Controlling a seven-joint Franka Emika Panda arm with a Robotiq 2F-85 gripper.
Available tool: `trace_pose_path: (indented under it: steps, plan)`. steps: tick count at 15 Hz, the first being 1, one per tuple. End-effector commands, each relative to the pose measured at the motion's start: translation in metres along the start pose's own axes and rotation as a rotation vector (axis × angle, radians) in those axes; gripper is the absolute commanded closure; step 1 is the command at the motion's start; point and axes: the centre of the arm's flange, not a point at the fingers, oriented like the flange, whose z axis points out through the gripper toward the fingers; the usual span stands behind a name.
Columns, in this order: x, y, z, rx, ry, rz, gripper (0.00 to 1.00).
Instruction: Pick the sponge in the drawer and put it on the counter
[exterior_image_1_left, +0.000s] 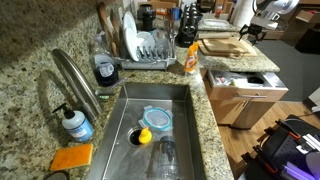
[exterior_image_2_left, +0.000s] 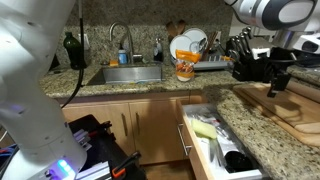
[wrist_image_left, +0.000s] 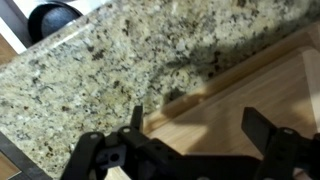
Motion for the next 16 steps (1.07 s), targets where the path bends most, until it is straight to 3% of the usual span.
trace_pose_path:
  steps: [1, 5, 8, 11, 12, 13, 15, 16]
  plan:
    - [-0.036, 0.005, 0.011, -0.142, -0.096, -0.038, 0.0]
    - [-0.066, 0.006, 0.018, -0.267, -0.168, -0.08, 0.0]
    - [-0.085, 0.006, 0.025, -0.309, -0.226, -0.128, 0.0]
    - [-0.099, 0.012, 0.031, -0.312, -0.28, -0.219, 0.0]
    - [-0.096, 0.014, 0.02, -0.254, -0.242, -0.245, 0.0]
    - [-0.082, -0.002, 0.037, -0.296, -0.253, -0.192, 0.0]
    - [-0.083, 0.0, 0.029, -0.282, -0.248, -0.219, 0.0]
    - [-0.081, -0.002, 0.036, -0.298, -0.286, -0.249, 0.0]
